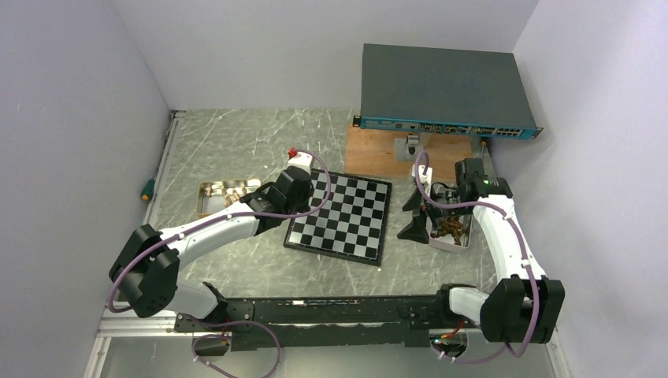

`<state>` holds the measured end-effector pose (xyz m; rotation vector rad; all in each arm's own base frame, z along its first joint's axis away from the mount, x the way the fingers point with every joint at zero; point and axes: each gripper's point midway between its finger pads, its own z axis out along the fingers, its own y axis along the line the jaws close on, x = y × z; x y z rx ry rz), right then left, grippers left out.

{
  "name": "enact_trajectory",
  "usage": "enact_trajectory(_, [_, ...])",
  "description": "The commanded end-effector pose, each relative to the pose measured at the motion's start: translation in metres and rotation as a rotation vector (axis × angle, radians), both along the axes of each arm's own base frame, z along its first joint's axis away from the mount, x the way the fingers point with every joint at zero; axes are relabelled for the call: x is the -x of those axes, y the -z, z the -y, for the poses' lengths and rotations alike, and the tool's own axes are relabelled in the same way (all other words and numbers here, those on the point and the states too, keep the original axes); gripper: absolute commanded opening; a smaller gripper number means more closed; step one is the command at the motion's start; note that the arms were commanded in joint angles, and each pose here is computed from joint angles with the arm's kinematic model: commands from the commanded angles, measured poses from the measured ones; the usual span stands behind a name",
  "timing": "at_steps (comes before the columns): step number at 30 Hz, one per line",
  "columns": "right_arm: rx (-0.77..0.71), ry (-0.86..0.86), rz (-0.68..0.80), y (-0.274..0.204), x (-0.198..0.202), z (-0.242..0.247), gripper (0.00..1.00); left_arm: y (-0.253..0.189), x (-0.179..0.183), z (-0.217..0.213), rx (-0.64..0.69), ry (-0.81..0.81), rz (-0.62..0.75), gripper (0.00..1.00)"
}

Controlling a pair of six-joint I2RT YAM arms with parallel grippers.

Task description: Set up the chess pieces on the board

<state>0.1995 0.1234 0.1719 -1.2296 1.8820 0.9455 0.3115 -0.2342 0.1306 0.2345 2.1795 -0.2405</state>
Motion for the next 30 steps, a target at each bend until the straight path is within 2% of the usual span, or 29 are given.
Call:
enact_trajectory(1, [-0.05,-0.01,0.038,-0.016,-0.004,0.001,0.99,-0.015,-0.008,0.009,0.01,0.059,0.049,0.0])
enact_trajectory(9, [-0.065,0.035,0.032,-0.014,-0.008,0.01,0.99,-0.005,0.0,0.023,0.021,0.161,0.013,0.0])
enact_trajectory(19, [-0.066,0.043,0.021,-0.009,-0.009,0.012,0.99,0.003,-0.005,0.017,-0.021,0.148,0.01,0.0])
enact_trajectory(30, [-0.06,0.042,0.008,-0.005,-0.011,0.014,0.99,0.01,-0.018,0.014,0.015,0.126,-0.034,0.0])
